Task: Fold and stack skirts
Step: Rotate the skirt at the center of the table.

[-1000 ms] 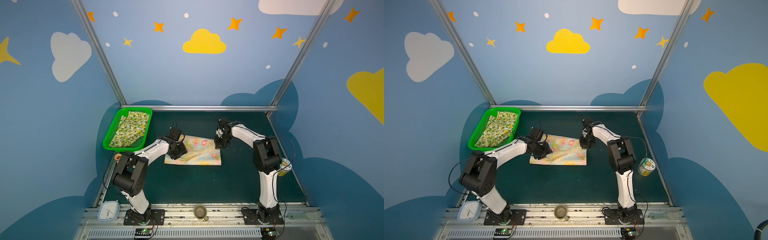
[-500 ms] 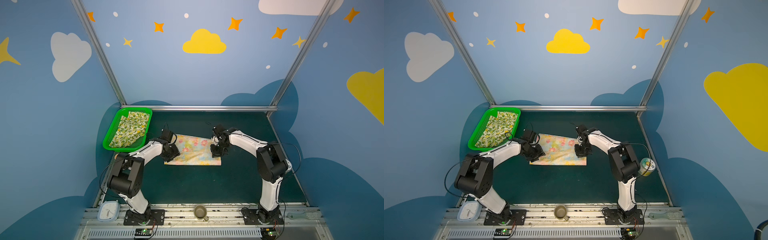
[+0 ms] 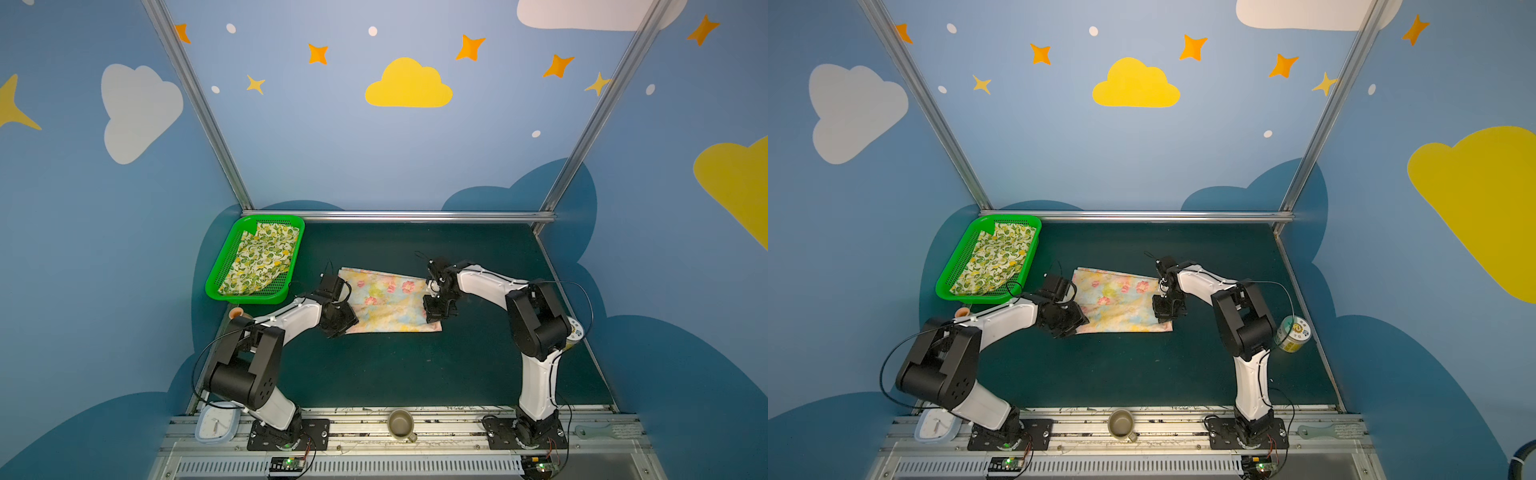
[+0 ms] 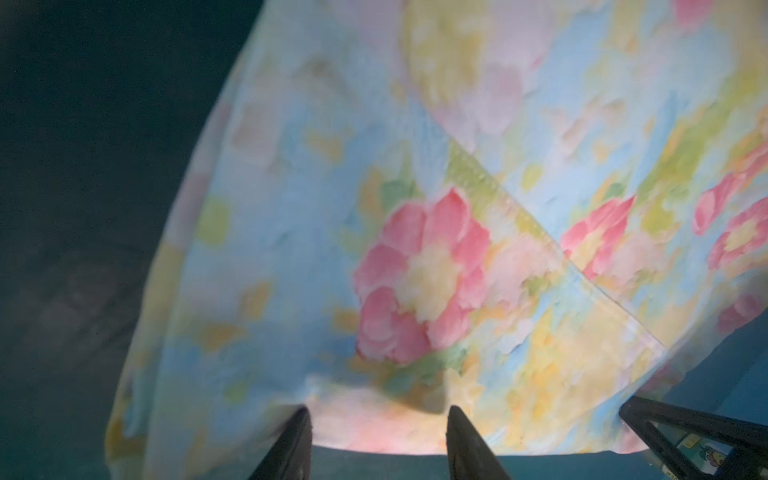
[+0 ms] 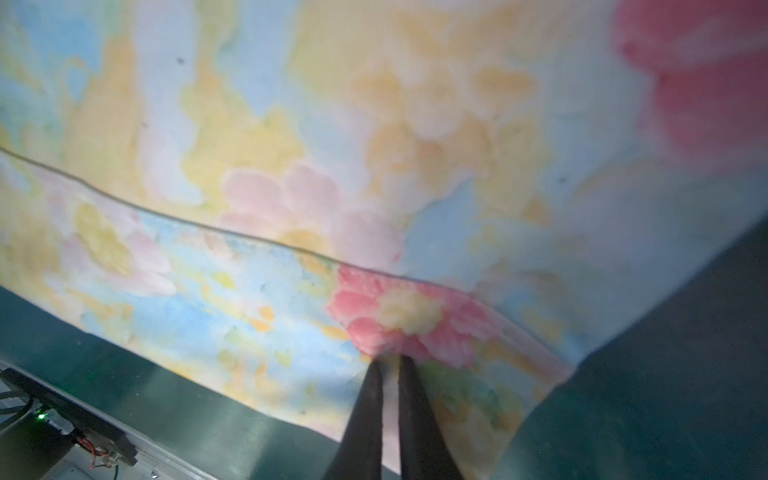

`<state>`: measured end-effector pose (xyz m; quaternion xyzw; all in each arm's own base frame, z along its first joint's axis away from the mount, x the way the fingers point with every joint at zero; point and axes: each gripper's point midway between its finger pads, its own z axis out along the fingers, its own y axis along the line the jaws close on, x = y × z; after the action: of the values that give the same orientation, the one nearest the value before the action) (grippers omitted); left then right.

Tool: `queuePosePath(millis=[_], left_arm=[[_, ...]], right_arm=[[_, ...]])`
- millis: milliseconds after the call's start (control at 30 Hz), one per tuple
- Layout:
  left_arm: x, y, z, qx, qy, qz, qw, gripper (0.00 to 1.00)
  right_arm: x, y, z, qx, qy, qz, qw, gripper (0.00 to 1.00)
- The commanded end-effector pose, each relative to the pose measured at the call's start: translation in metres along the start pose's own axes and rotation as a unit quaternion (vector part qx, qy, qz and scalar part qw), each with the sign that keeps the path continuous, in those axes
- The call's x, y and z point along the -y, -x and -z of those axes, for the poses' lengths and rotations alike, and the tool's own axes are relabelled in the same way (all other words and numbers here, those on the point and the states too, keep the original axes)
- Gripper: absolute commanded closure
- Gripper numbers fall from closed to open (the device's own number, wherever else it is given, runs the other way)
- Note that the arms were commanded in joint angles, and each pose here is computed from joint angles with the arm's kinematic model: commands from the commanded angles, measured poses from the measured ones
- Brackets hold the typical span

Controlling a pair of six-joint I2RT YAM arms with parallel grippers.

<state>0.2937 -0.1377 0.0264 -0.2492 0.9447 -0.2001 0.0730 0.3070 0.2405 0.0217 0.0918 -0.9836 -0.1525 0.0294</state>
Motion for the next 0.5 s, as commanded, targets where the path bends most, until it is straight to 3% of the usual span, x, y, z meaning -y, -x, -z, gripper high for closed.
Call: queuePosePath(millis=[0,233,467], left_arm=[[-0.020,-0.023,-0.005,-0.024,0.035,0.017,0.999,0.47],[-0.014,-0.028,0.008,-0.015,0.035,0.006,0.999,0.47],[0.008,0.003,0.039,0.025,0.021,-0.016,0.999,0.45]], right_arm=[[0.014,-0.006,-0.003,-0.013,-0.011,-0.008,1.000,0.88],[0.007,-0.016,0.020,-0.006,0.000,0.003,1.000,0.87],[0.006,-0.033,0.022,-0.009,0.016,-0.007,1.000,0.87]])
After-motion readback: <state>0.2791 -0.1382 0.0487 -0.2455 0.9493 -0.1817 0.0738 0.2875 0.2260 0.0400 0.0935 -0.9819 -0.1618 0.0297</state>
